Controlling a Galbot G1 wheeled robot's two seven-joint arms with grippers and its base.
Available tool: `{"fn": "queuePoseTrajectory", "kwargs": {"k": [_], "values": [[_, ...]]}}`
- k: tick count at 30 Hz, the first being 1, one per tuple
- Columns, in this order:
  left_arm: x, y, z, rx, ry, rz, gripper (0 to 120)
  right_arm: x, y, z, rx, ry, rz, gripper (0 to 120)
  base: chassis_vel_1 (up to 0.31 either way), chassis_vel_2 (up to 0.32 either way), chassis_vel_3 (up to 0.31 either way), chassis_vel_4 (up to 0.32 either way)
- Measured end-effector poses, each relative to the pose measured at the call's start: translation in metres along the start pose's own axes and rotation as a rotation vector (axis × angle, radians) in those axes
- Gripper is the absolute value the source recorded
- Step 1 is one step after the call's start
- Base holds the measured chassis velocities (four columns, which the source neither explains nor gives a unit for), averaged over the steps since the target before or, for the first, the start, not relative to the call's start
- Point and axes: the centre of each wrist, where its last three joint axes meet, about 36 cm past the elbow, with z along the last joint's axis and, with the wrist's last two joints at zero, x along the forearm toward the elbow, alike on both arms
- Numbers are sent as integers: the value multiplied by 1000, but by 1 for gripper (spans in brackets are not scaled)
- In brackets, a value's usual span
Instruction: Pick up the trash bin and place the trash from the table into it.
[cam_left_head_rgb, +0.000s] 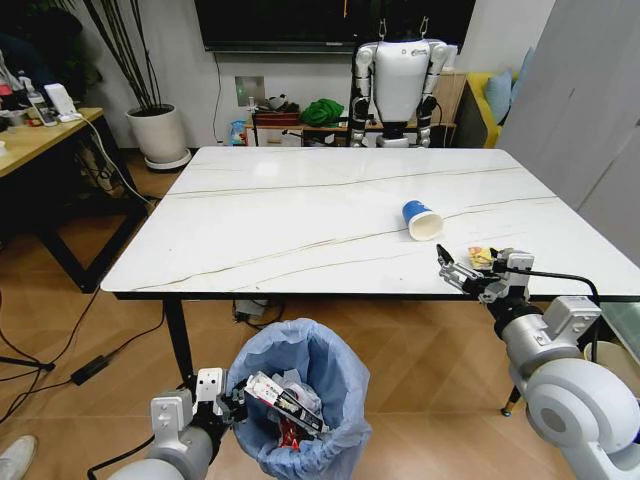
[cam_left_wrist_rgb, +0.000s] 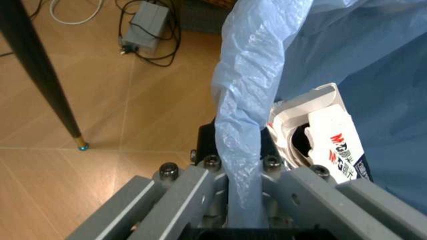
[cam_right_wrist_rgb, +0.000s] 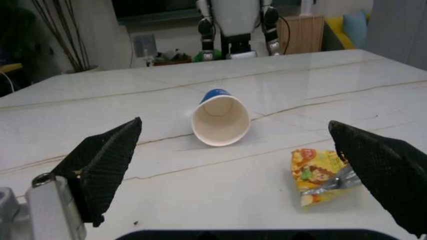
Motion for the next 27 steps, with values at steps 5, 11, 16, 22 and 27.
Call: {"fn": "queuePoseTrajectory", "kwargs": {"k": [5, 11, 16, 22, 27], "values": [[-2, 0, 1, 1, 3, 0, 0, -3, -2, 1, 0, 2, 5, 100, -148, -160, 150, 149], [-2, 0, 1, 1, 4, -1, 0, -6, -2, 3, -3, -8, 5, 100, -164, -147, 155, 147], [-3, 1, 2, 3, 7, -1, 0, -12, -5, 3, 17, -9, 4, 100, -95, -99, 116, 104], [-4, -1, 3, 5, 12, 3, 0, -23, -5, 3, -7, 35, 1, 100, 11, 6, -4, -6], [-4, -1, 4, 4, 11, 5, 0, -38, -2, 6, -70, 129, 12, 100, 30, 17, -18, -14]]}}
